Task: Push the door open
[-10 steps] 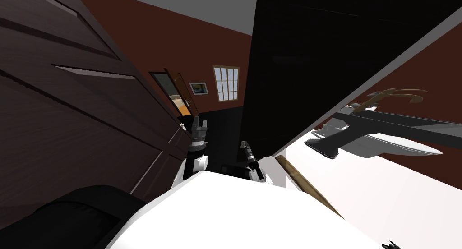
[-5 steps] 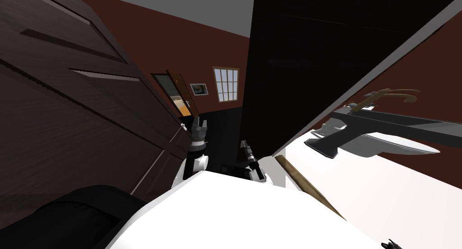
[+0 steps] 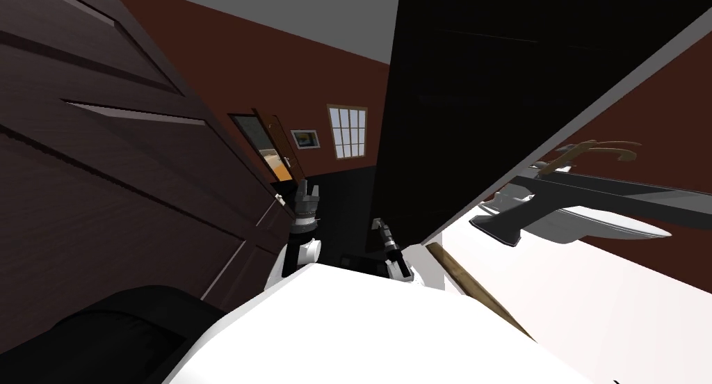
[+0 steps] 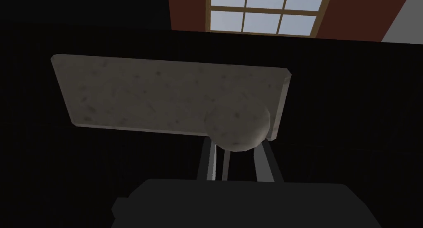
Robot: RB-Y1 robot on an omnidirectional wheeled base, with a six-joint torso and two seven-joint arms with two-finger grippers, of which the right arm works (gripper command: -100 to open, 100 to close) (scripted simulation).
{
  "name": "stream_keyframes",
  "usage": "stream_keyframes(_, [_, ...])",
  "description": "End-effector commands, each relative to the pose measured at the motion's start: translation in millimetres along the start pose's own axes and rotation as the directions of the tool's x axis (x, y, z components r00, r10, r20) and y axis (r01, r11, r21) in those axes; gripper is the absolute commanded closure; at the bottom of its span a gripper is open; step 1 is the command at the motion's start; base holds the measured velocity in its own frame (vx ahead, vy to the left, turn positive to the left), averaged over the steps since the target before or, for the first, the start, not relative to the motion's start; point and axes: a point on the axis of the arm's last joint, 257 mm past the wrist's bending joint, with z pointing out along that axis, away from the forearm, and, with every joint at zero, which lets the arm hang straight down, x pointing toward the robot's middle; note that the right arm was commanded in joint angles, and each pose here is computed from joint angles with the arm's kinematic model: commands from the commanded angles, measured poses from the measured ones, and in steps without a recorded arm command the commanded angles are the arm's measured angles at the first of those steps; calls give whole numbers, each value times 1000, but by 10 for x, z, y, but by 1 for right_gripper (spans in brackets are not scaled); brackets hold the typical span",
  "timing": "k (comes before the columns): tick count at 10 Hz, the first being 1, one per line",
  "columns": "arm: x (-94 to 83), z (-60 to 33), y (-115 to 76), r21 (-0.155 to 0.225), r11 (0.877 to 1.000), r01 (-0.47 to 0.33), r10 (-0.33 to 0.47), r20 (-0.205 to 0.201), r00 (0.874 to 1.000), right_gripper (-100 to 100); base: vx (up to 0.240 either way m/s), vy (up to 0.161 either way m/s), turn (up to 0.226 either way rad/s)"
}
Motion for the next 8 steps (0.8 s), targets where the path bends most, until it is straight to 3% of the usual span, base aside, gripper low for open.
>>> stream_keyframes(1, [-139, 17, 19, -6, 1000, 10, -10, 23, 1000, 100, 188, 67, -57])
stream_keyframes(2, [-67, -8, 19, -5, 1000, 5, -5, 9, 1000, -100, -30, 30, -28])
stream_keyframes(8, [86, -3, 68, -13, 999, -36, 36, -2, 999, -100, -197, -33, -15])
